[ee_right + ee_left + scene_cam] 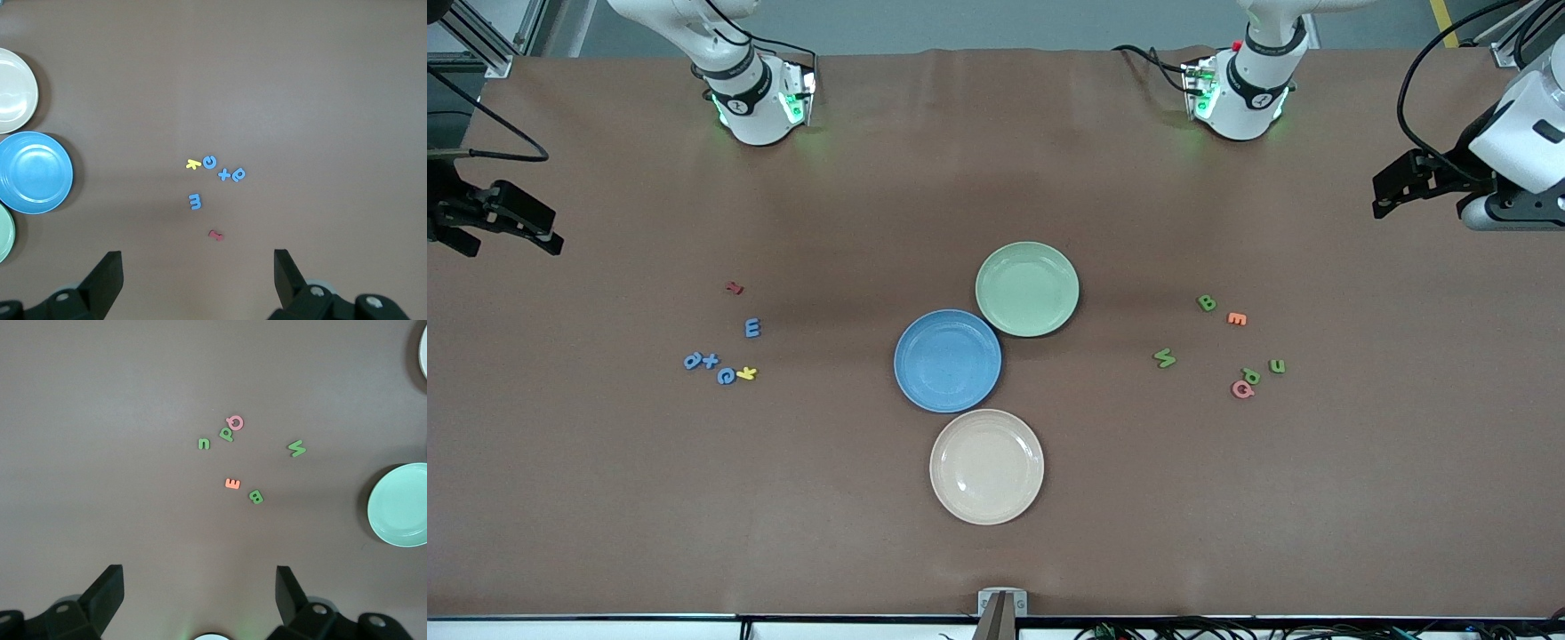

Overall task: Sort letters by color into matching plates
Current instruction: 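Reach the right gripper to the blue letters while the left gripper reaches green letters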

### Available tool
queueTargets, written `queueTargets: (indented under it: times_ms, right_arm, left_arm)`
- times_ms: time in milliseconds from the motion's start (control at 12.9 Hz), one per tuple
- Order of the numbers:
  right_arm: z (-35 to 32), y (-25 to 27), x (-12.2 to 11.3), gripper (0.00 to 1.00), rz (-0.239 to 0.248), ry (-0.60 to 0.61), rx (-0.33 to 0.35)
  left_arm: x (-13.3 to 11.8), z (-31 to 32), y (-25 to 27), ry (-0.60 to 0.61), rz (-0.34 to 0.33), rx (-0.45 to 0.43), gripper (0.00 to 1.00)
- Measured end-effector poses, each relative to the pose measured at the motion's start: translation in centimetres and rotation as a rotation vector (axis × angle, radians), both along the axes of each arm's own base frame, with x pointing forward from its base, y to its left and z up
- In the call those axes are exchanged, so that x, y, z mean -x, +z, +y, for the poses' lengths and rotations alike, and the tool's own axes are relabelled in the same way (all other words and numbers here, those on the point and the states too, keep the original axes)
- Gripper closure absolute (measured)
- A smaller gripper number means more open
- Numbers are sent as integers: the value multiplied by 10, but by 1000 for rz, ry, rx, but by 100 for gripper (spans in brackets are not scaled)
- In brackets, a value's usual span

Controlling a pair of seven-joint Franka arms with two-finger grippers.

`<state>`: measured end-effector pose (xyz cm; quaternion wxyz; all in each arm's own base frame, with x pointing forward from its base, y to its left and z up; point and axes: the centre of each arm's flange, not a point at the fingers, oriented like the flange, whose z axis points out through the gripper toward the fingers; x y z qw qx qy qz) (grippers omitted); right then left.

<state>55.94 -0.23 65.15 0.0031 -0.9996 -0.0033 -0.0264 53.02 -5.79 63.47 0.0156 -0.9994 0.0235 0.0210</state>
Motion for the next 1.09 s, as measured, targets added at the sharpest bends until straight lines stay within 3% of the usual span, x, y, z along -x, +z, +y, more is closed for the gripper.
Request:
queueTargets:
  times_ms: [388,544,699,855,1088]
  right_arm:
    - [0,-7,-2,0,20,0,1]
    - [-1,-36,-8,0,91,-2,2]
    - [-2,-88,-17,0,191,-4,3]
    - [-3,-141,-25,0,260,-5,5]
    - [-3,-207,-29,0,266,-4,8]
  left_arm:
    - [-4,-2,-2,7,0,1,0]
    - [-9,-1,-4,7,6,3,0]
    - [-13,1,-6,12,10,4,0]
    - [-15,4,-10,16,18,5,0]
    - [-18,0,-17,10,33,5,0]
